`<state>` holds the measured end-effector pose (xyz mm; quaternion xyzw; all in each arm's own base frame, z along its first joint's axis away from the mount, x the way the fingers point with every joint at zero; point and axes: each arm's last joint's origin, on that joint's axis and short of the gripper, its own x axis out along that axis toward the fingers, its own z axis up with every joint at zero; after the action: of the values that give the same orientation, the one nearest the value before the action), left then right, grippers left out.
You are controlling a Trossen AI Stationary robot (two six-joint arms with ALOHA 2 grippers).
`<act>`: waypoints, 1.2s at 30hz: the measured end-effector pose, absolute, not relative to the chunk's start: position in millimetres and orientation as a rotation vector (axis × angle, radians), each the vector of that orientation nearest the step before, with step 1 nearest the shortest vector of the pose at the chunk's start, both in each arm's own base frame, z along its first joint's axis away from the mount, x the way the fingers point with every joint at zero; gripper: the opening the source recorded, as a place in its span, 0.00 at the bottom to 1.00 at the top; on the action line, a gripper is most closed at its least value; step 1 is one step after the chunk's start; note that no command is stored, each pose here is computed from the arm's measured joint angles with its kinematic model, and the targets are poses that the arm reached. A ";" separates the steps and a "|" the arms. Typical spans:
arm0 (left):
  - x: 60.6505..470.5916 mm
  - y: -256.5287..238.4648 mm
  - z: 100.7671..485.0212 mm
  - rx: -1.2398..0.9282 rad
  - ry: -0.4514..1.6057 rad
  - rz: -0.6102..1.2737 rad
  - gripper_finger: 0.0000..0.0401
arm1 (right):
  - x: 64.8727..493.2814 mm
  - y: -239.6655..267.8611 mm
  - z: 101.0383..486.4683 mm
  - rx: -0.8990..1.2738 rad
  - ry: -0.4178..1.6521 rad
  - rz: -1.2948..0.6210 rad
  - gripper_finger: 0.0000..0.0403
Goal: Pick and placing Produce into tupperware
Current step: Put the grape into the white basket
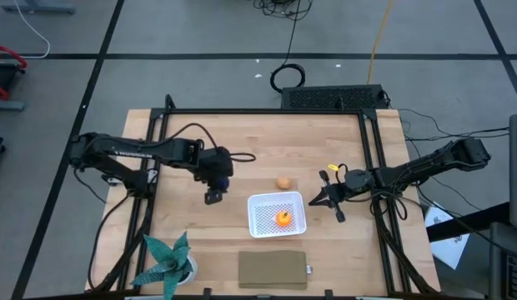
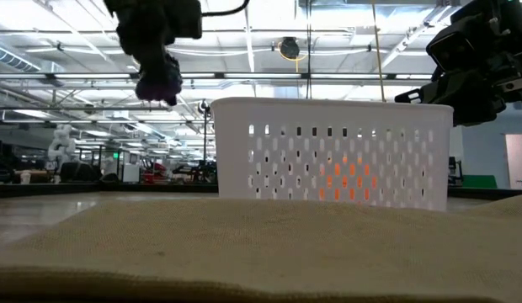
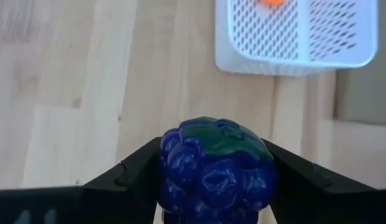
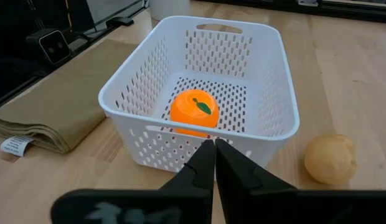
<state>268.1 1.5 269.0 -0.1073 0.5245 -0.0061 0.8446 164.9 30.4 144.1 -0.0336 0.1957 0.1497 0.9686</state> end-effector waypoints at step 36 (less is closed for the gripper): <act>438.0 -33.7 221.7 -0.074 1.122 -0.442 0.55 | 165.3 30.4 145.1 -0.068 0.382 0.302 0.02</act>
<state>438.0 -33.7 221.7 -0.0347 0.5276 -0.2079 0.8230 165.3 30.4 145.1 -0.0335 0.1892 0.1497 0.9699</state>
